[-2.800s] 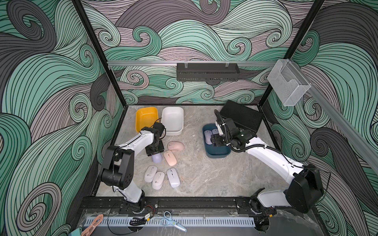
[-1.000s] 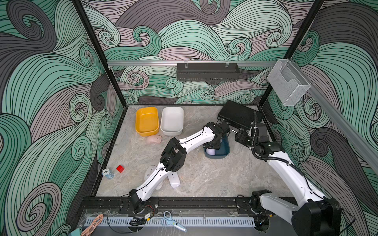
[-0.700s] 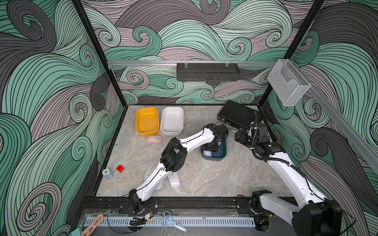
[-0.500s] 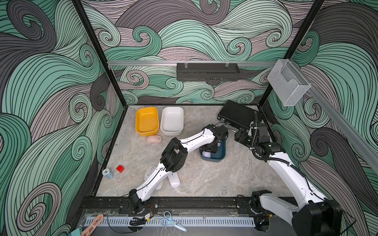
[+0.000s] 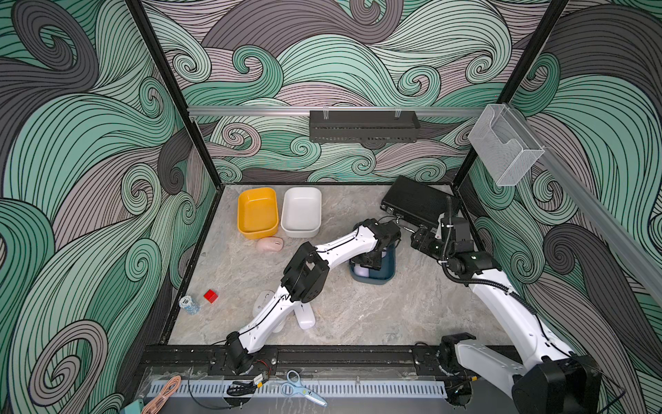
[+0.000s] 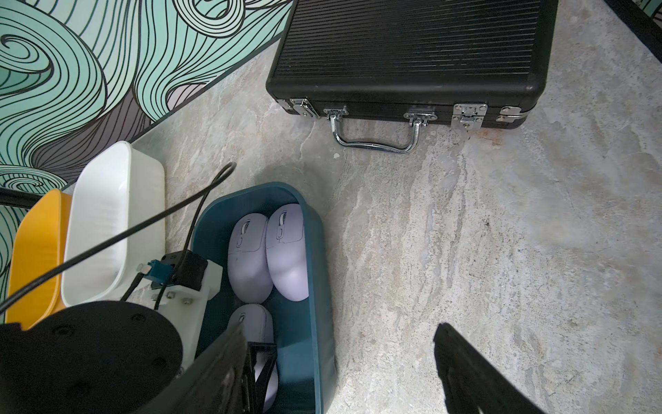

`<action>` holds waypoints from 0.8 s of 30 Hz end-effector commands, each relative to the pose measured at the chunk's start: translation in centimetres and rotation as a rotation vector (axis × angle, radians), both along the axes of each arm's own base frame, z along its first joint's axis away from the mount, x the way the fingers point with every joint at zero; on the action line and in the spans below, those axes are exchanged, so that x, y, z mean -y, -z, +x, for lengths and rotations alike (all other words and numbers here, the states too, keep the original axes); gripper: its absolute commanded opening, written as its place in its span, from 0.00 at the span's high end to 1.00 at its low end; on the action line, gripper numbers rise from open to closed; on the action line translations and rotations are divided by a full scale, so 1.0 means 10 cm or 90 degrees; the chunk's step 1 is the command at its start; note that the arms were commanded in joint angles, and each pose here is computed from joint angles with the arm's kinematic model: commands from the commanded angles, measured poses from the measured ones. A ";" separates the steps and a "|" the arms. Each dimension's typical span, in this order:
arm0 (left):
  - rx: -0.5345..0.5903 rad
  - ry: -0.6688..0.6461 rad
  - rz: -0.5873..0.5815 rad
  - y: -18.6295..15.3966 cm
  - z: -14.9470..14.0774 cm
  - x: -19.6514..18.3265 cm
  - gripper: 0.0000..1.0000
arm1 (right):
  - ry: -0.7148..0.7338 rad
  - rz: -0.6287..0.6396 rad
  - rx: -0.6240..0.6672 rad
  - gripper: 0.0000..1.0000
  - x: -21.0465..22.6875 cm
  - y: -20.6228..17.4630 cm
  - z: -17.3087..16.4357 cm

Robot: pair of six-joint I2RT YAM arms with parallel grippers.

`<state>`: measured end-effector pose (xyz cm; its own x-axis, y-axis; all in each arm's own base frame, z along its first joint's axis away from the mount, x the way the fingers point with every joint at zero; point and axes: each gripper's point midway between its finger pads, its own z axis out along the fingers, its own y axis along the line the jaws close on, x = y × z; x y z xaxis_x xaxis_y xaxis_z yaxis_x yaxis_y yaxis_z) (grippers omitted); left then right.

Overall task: Place the mice by color into the storage box
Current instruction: Place the mouse in the storage box, then adjust the mouse in the storage box.

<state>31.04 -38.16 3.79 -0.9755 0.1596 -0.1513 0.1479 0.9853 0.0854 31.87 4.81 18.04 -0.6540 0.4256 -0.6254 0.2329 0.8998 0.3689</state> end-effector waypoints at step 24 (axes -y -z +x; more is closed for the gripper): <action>0.318 -0.163 -0.161 -2.19 1.13 -2.46 0.27 | -0.322 -0.194 -0.221 0.41 -1.34 0.74 0.22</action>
